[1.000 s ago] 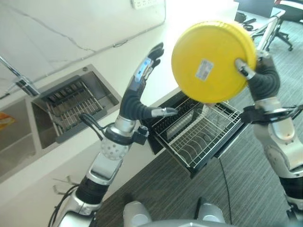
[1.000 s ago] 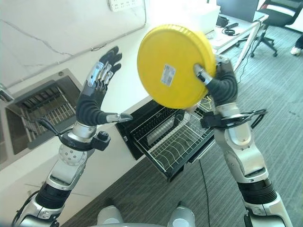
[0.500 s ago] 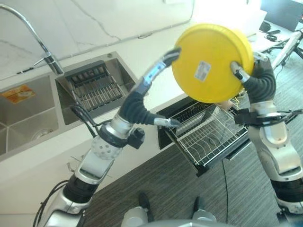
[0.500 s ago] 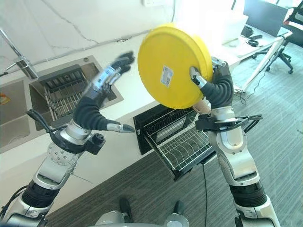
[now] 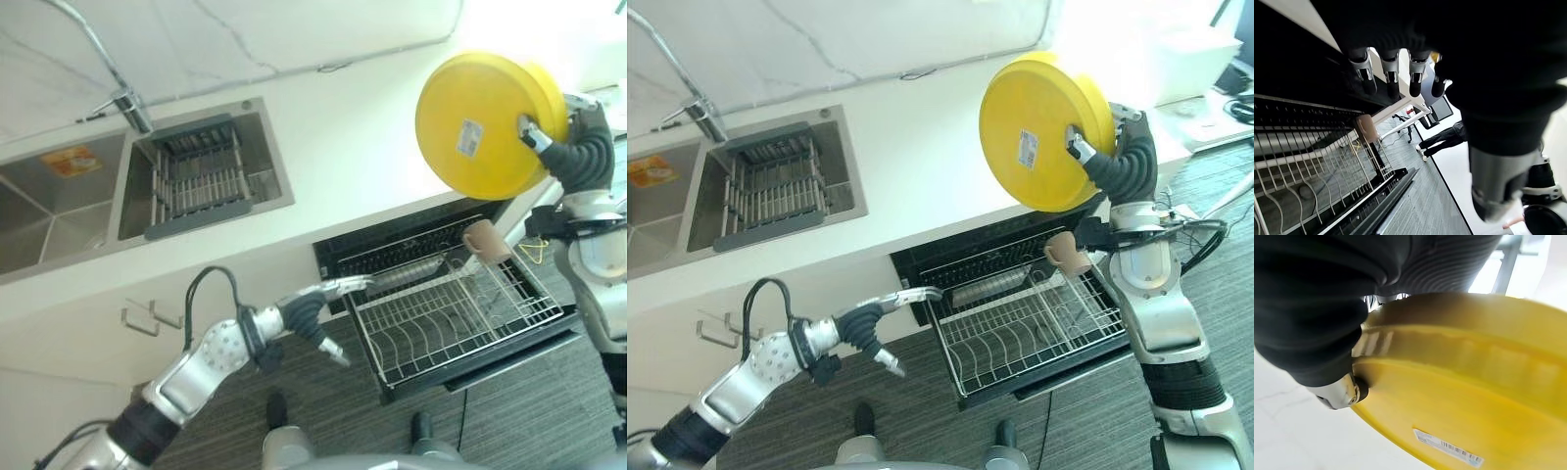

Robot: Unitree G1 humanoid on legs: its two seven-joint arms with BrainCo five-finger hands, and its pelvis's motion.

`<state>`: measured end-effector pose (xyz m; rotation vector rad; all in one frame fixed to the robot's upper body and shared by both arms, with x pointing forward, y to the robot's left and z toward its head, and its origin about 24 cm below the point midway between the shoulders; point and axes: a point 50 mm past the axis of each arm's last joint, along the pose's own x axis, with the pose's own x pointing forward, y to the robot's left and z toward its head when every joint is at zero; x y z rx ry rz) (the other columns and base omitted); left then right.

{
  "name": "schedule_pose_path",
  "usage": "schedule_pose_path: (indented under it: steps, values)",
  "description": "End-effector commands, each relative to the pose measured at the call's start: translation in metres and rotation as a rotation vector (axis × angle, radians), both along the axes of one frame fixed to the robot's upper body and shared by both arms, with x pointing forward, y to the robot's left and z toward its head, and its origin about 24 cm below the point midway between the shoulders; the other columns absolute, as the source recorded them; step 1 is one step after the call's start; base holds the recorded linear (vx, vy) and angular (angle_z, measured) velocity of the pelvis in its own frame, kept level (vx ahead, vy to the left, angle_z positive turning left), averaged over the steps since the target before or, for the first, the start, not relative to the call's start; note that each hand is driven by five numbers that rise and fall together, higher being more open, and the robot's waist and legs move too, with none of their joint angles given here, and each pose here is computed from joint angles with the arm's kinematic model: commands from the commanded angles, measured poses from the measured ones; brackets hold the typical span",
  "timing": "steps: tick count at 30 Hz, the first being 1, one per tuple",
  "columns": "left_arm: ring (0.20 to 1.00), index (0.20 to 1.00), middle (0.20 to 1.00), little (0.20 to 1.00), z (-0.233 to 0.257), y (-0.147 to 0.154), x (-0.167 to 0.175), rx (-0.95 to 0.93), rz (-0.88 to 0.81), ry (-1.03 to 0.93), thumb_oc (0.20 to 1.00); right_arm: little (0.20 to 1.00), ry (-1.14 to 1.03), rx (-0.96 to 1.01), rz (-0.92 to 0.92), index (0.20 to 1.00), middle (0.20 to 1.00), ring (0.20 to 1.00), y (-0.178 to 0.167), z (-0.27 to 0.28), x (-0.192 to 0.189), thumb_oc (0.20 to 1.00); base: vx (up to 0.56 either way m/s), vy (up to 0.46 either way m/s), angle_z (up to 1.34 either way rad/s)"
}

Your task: Place the dishes in the dishwasher.

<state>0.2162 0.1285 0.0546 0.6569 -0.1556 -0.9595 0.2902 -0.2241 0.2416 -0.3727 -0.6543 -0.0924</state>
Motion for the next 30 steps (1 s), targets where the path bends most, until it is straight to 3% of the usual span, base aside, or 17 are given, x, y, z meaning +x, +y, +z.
schedule_pose_path:
  steps: [1,5,9,12,15,23,30]
  values:
    - [1.0,1.0,1.0,1.0,0.056,-0.009,0.013,-0.018,-0.138,-0.323,1.0,0.2,-0.257,0.028,0.118,0.2,0.2,0.2,0.018,0.052,-0.02,0.2,0.07,-0.088,0.6]
    - [1.0,1.0,1.0,1.0,0.023,0.011,0.021,-0.031,0.043,-0.073,1.0,0.2,-0.237,0.035,0.069,0.2,0.2,0.2,0.014,0.038,-0.016,0.2,0.2,0.138,0.2]
    - [1.0,1.0,1.0,1.0,-0.058,0.072,-0.001,-0.088,0.502,0.376,1.0,0.2,-0.228,-0.048,-0.04,0.2,0.2,0.2,0.001,0.023,-0.027,0.2,0.14,0.055,-0.06]
    - [1.0,1.0,1.0,1.0,-0.123,0.11,-0.049,-0.121,0.88,0.582,1.0,0.2,-0.223,-0.123,-0.12,0.2,0.2,0.2,-0.01,0.012,-0.039,0.2,0.03,-0.019,0.04]
    - [1.0,1.0,1.0,1.0,-0.181,0.127,-0.125,-0.159,1.409,0.749,1.0,0.2,-0.221,-0.239,-0.221,0.2,0.2,0.2,-0.028,-0.001,-0.063,0.2,0.01,-0.098,0.01]
    - [1.0,1.0,1.0,1.0,-0.199,0.124,-0.157,-0.179,1.584,0.877,1.0,0.2,-0.121,-0.4,-0.235,0.2,0.2,0.2,-0.031,-0.016,-0.066,0.2,0.02,-0.039,-0.09]
    - [1.0,1.0,1.0,1.0,-0.197,0.132,-0.155,-0.156,1.63,0.858,1.0,0.2,-0.045,-0.542,-0.185,0.2,0.2,0.2,-0.026,-0.028,-0.065,0.2,0.05,-0.008,-0.02]
